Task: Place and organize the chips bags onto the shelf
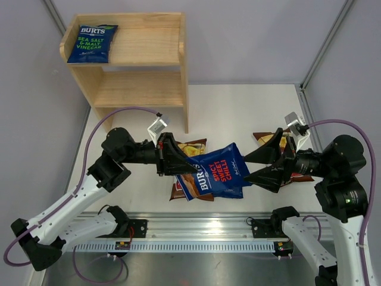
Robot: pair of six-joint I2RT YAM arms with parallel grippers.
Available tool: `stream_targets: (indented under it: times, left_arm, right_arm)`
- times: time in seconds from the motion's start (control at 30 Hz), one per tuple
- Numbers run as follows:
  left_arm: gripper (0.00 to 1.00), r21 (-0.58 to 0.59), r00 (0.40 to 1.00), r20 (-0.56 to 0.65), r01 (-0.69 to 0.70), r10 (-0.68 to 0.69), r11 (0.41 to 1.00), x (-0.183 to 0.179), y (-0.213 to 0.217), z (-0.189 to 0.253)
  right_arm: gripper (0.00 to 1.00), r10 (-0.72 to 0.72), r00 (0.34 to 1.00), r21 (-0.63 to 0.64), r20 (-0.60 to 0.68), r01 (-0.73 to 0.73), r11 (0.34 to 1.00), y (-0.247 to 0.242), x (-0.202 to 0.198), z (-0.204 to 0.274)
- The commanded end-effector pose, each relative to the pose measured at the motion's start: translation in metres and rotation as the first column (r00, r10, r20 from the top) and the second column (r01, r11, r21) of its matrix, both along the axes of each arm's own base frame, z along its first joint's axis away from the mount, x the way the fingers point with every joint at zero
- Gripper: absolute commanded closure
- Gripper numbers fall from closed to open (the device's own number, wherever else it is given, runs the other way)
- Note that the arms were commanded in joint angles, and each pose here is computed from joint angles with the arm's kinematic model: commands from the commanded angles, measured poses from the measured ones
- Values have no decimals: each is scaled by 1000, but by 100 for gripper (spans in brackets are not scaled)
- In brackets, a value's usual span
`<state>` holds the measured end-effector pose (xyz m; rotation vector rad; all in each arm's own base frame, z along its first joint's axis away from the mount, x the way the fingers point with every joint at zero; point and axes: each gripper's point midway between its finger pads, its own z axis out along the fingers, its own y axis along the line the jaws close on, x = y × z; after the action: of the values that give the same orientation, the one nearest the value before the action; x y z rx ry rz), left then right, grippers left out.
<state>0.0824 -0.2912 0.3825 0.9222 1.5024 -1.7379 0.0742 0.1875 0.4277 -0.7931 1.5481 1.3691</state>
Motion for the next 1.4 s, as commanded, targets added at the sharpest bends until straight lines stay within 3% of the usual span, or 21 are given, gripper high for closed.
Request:
stream_targets:
  times: [0.0,0.23,0.3,0.63,0.73,0.77,0.97,1.07,1.17,1.27,1.3,1.37]
  left_arm:
    - [100,-31,999,23,27,-26,999,-6,3,18]
    - [100,-110,993,44,117,-112,987,-22,7,33]
    - [100,-104,994,36,111,-108,988,-20,5,34]
    - [100,-10,999,-13,43,-43,999,3,-9,24]
    - [100,-9,998,-12,56,-56,998,3,-10,27]
    - [100,-10,998,-8,65,-65,998,2,-10,30]
    - [100,7,997,1,77,-77,997,0,-8,34]
    - [99,11,998,10,66,-66,998,0,-6,36]
    - [91,17,998,16,56,-56,998,0,-2,38]
    - [81,11,999,29,44,-45,999,-1,1,43]
    - [64,11,999,34,42,-43,999,-1,2,44]
    - [44,0,999,47,24,-24,1000,-1,4,45]
  right_arm:
    - [16,132,991,36,-1,-132,991,4,-17,12]
    - [21,29,997,4,-64,-29,1000,7,21,-8]
    - [26,79,988,24,-131,-76,997,10,22,-14]
    - [27,188,975,54,-117,-183,982,14,3,-15]
    - [38,179,975,48,-134,-174,984,16,9,-19]
    - [46,172,977,44,-127,-167,985,17,11,-20]
    - [64,115,988,18,-103,-113,993,15,15,-15]
    - [82,122,988,29,-97,-120,992,14,11,-9]
    - [98,135,988,55,-80,-131,990,14,7,-2]
    - [100,147,987,74,-58,-142,987,14,3,6]
    - [100,149,987,78,-55,-145,986,14,2,8]
    - [100,148,989,87,-23,-146,985,13,-1,13]
